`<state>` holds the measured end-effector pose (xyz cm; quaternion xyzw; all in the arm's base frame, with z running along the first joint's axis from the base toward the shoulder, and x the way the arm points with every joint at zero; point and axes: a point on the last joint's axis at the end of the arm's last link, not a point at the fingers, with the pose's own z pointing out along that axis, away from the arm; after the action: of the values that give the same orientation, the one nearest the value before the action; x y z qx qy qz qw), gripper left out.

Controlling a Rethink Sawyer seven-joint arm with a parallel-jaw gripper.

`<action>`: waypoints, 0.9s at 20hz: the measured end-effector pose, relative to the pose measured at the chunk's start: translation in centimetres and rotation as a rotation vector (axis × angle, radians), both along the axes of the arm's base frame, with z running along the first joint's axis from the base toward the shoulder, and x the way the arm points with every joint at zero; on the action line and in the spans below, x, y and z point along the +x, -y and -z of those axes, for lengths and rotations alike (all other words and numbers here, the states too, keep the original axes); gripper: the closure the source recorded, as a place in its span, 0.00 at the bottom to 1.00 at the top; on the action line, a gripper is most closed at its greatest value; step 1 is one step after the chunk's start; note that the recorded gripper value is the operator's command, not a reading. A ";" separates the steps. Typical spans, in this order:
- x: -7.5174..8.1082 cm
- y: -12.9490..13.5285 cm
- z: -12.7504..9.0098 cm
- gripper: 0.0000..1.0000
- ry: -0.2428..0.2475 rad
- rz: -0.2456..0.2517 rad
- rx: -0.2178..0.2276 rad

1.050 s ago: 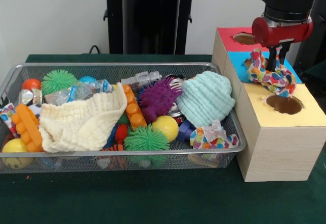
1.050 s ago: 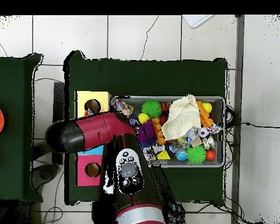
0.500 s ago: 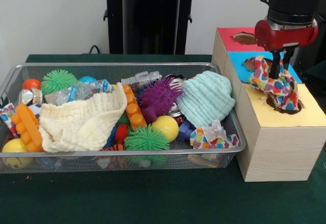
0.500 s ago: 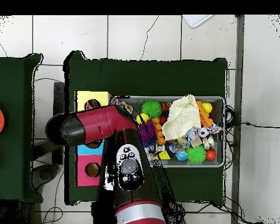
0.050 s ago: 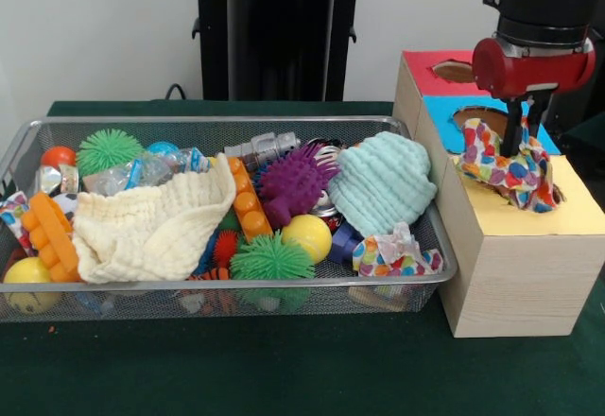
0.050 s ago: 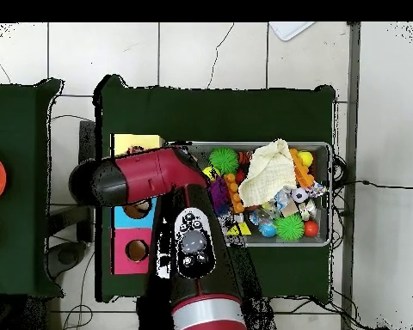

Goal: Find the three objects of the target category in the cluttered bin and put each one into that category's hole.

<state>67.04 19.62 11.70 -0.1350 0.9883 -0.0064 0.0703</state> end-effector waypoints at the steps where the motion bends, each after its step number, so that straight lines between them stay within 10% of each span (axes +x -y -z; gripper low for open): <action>1: 0.2 0.1 -0.1 1.00 0.003 0.002 -0.001; 18: 1.7 0.4 1.1 1.00 0.003 0.041 0.005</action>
<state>68.72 19.21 10.55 -0.1145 0.9908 -0.0057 0.0719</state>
